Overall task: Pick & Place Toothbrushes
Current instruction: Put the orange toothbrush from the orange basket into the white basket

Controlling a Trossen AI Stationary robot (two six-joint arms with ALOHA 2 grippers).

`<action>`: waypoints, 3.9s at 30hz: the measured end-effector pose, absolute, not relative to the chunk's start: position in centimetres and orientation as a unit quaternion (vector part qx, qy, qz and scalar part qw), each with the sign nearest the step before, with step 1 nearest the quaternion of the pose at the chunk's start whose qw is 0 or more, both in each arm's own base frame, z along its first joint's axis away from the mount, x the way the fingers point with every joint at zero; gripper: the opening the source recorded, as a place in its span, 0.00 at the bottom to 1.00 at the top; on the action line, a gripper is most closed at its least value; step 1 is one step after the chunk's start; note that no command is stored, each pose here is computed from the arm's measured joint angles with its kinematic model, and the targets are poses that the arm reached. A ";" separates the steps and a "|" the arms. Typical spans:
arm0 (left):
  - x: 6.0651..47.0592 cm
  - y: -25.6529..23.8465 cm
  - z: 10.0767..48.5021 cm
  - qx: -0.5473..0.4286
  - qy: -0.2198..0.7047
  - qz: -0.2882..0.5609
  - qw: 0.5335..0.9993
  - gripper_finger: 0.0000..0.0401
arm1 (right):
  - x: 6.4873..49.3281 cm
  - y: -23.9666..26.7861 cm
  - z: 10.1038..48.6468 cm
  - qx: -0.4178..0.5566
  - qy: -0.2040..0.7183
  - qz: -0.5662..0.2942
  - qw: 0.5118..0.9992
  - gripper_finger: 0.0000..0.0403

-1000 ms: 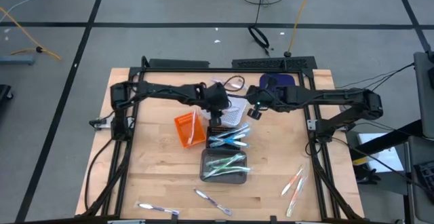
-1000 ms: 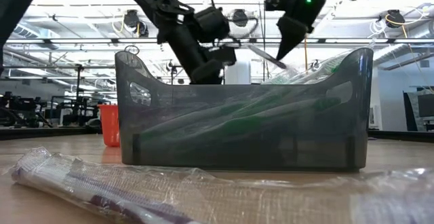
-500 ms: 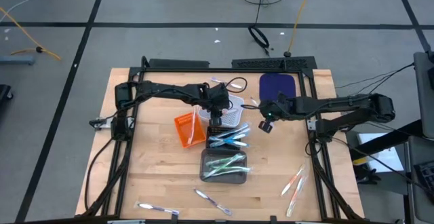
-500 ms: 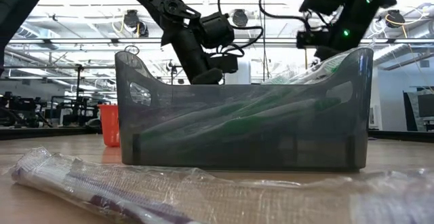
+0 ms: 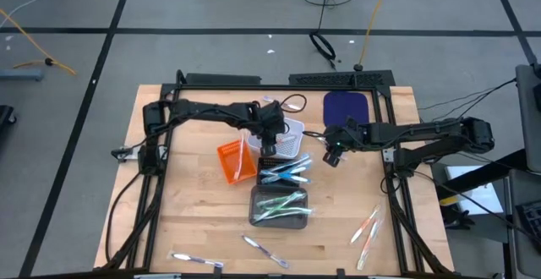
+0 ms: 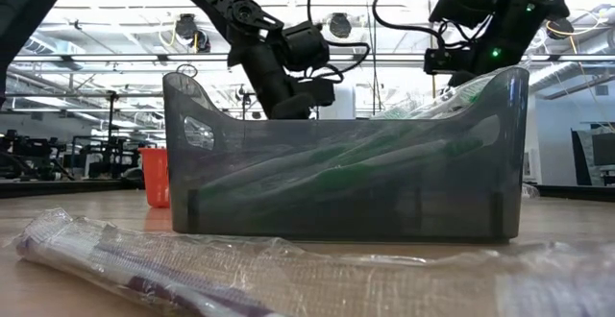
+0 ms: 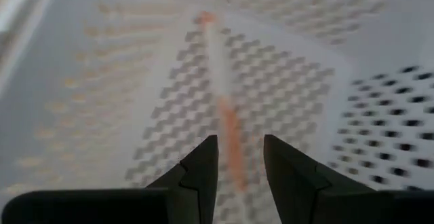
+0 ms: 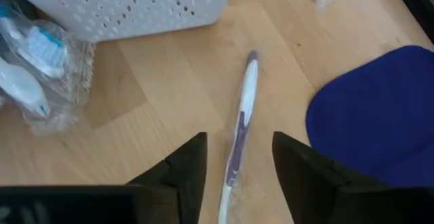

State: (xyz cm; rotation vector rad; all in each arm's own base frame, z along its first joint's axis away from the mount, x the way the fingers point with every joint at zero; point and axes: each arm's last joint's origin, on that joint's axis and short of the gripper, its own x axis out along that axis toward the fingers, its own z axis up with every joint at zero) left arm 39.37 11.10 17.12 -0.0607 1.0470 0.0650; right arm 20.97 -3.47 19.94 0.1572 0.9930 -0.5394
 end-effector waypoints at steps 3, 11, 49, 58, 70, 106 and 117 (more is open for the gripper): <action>39.0 11.6 17.0 -0.062 0.506 0.030 0.860 0.30 | 21.1 -3.5 20.0 0.075 0.463 -0.255 0.845 0.41; 38.5 12.5 17.0 -0.088 0.510 0.023 0.855 0.30 | 21.4 -3.5 20.2 0.070 0.449 -0.251 0.855 0.39; 32.4 11.8 26.9 -0.174 0.550 0.167 0.799 0.30 | 21.8 -3.6 20.5 0.062 0.430 -0.245 0.867 0.37; 29.2 11.3 24.1 -0.239 0.546 0.210 0.775 0.30 | 21.8 -3.6 20.5 0.062 0.428 -0.245 0.868 0.36; 29.0 11.3 22.2 -0.268 0.539 0.197 0.774 0.30 | 21.9 -3.6 20.6 0.063 0.422 -0.245 0.870 0.36; 30.0 11.7 20.5 -0.283 0.543 0.199 0.765 0.30 | 22.0 -3.6 20.6 0.063 0.421 -0.245 0.871 0.36; 30.1 11.5 20.6 -0.297 0.540 0.205 0.760 0.02 | 22.0 -3.6 20.6 0.063 0.421 -0.245 0.871 0.36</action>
